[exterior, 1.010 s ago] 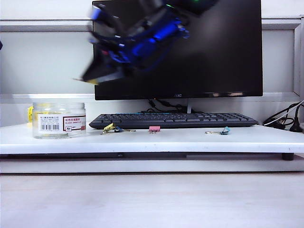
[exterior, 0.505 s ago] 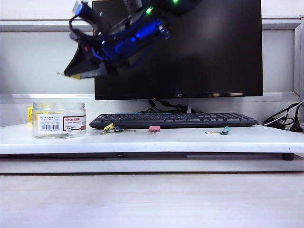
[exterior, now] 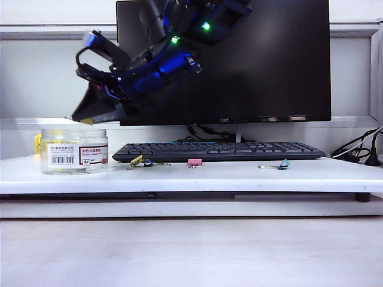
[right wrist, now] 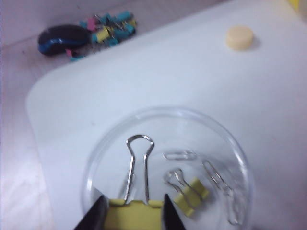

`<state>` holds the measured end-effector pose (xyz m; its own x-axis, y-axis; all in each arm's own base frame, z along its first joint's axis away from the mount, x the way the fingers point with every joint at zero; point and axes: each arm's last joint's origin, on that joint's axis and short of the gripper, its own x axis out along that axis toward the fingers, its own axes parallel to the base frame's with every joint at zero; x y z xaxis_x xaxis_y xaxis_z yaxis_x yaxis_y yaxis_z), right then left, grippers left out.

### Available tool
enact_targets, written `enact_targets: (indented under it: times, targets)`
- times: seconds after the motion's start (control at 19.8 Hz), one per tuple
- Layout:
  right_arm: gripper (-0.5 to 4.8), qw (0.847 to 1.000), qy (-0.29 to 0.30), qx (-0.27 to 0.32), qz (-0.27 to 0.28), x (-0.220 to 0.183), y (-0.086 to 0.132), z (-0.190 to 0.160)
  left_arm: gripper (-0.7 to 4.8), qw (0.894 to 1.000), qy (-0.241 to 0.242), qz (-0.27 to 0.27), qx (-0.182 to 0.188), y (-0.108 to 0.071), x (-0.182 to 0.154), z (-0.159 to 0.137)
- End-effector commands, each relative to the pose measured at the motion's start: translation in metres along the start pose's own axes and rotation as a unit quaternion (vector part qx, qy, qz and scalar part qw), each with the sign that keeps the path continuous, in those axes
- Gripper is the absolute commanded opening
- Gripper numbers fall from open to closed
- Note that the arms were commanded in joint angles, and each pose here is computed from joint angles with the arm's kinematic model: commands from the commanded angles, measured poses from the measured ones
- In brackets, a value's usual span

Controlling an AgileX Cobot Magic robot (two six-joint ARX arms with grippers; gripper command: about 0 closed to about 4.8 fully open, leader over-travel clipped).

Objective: Pick up the clips with the largest number of clips of the same color on the table and place them in a round transparent plastic box.

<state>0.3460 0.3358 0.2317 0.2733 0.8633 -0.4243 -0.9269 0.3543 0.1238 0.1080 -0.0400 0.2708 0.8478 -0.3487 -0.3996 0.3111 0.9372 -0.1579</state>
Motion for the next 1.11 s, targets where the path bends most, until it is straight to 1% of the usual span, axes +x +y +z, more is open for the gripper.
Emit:
enact_targets:
  times: [0.05,0.1,0.15,0.2,0.35,0.4,0.56,0.71,0.76,0.81,0.86,1.01,1.11]
  targets:
    - [0.68,1.000,-0.018,-0.010,0.001,-0.001,0.002,0.007,1.24,1.000,-0.001,-0.002,-0.002,0.000,0.000,0.000]
    - [0.90,1.000,-0.020,-0.011,0.000,-0.001,0.002,0.007,1.24,1.000,-0.001,-0.002,-0.002,0.000,0.000,0.000]
    - [0.99,1.000,-0.021,-0.012,-0.002,-0.001,0.002,0.007,1.24,1.000,-0.001,-0.002,-0.003,0.000,0.000,0.000]
    - [1.00,1.000,-0.022,-0.014,-0.008,0.000,0.001,0.007,1.24,1.000,0.001,-0.003,-0.008,0.000,0.000,0.000]
    - [1.01,1.000,-0.024,-0.015,-0.012,0.004,-0.001,0.003,1.24,1.000,0.002,-0.003,-0.009,0.000,0.000,-0.001]
    - [1.15,1.000,-0.021,-0.013,-0.012,0.006,-0.002,0.000,1.24,1.000,0.002,-0.003,-0.009,0.000,0.000,0.000]
    - [1.18,1.000,-0.013,-0.010,-0.011,0.012,-0.003,-0.006,1.24,1.000,0.002,-0.009,-0.009,0.000,-0.001,-0.001]
    - [1.20,0.999,-0.026,-0.016,-0.010,0.012,-0.003,-0.003,1.23,1.000,0.002,-0.013,-0.009,-0.001,-0.001,-0.001]
    - [1.28,0.999,-0.027,-0.016,-0.011,0.012,-0.003,-0.001,1.23,1.000,0.002,-0.012,-0.009,-0.001,-0.001,-0.001]
    - [1.51,0.999,-0.028,-0.017,-0.011,0.011,-0.004,0.002,1.23,1.000,0.002,-0.012,-0.009,-0.001,-0.001,0.000]
    - [1.58,0.999,-0.030,-0.019,-0.011,0.011,-0.003,0.004,1.24,1.000,0.002,-0.012,-0.009,-0.001,-0.001,-0.001]
    - [1.58,0.999,-0.046,-0.026,-0.013,0.008,-0.003,0.016,1.23,1.000,0.002,-0.013,-0.009,-0.001,-0.001,0.000]
    - [1.59,0.999,-0.043,-0.029,-0.014,0.008,-0.003,0.016,1.23,1.000,0.002,-0.012,-0.009,-0.001,-0.001,0.000]
